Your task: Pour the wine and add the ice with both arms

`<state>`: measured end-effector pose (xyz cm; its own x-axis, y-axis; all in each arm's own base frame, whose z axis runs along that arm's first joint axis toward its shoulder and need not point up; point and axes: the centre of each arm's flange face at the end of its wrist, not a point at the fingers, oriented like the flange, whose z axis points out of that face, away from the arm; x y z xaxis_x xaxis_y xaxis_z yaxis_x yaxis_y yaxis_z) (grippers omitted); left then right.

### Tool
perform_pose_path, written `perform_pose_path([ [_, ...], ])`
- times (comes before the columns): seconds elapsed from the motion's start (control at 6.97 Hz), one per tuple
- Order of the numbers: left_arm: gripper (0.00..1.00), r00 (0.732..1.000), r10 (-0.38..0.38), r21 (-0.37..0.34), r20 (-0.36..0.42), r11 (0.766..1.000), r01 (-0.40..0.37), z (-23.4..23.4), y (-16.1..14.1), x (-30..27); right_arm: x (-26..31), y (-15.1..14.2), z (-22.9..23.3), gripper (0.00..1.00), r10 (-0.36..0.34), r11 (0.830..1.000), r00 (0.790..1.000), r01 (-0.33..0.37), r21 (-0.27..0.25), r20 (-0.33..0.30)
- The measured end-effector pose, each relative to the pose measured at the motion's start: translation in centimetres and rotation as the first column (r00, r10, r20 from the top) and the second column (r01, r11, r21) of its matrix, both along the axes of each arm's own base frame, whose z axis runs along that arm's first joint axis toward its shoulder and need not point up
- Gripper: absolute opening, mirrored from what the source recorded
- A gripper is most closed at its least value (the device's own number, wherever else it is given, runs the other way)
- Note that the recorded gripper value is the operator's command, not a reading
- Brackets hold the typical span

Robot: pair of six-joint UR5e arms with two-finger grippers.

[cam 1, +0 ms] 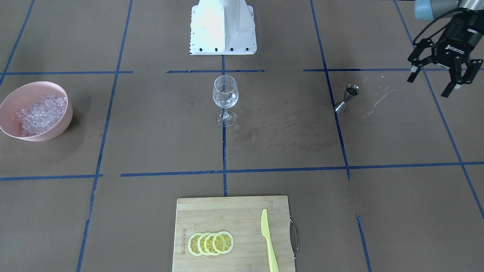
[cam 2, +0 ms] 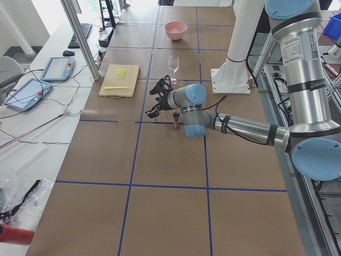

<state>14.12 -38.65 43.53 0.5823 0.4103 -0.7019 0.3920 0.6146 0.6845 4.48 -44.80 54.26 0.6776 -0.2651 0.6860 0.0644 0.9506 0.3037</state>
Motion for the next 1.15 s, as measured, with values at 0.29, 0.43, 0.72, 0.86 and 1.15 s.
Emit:
perform_pose_path([
  [0.29,1.00,0.994,-0.101,-0.032,-0.032,0.994,0.100,-0.3,2.7,6.8,0.0,0.1,0.1,1.00,0.000,1.000,1.000,0.000,-0.003,0.000],
  [0.43,1.00,0.988,-0.150,-0.037,-0.040,0.988,0.148,-0.2,4.7,9.9,0.0,0.1,0.2,1.00,0.000,1.000,1.000,0.000,-0.004,0.000],
  [0.72,1.00,0.969,-0.243,-0.032,-0.049,0.970,0.241,0.6,8.9,14.8,0.0,0.2,0.3,1.00,0.000,1.000,1.000,0.000,-0.007,0.000],
  [0.86,1.00,0.958,-0.285,-0.020,-0.037,0.958,0.285,1.7,10.7,16.5,0.0,0.2,0.4,1.00,0.000,1.000,1.000,0.000,-0.008,0.000],
  [1.15,1.00,0.936,-0.352,0.019,-0.007,0.936,0.352,4.2,13.0,18.5,0.0,0.3,0.5,1.00,0.000,1.000,1.000,0.000,-0.011,0.000],
])
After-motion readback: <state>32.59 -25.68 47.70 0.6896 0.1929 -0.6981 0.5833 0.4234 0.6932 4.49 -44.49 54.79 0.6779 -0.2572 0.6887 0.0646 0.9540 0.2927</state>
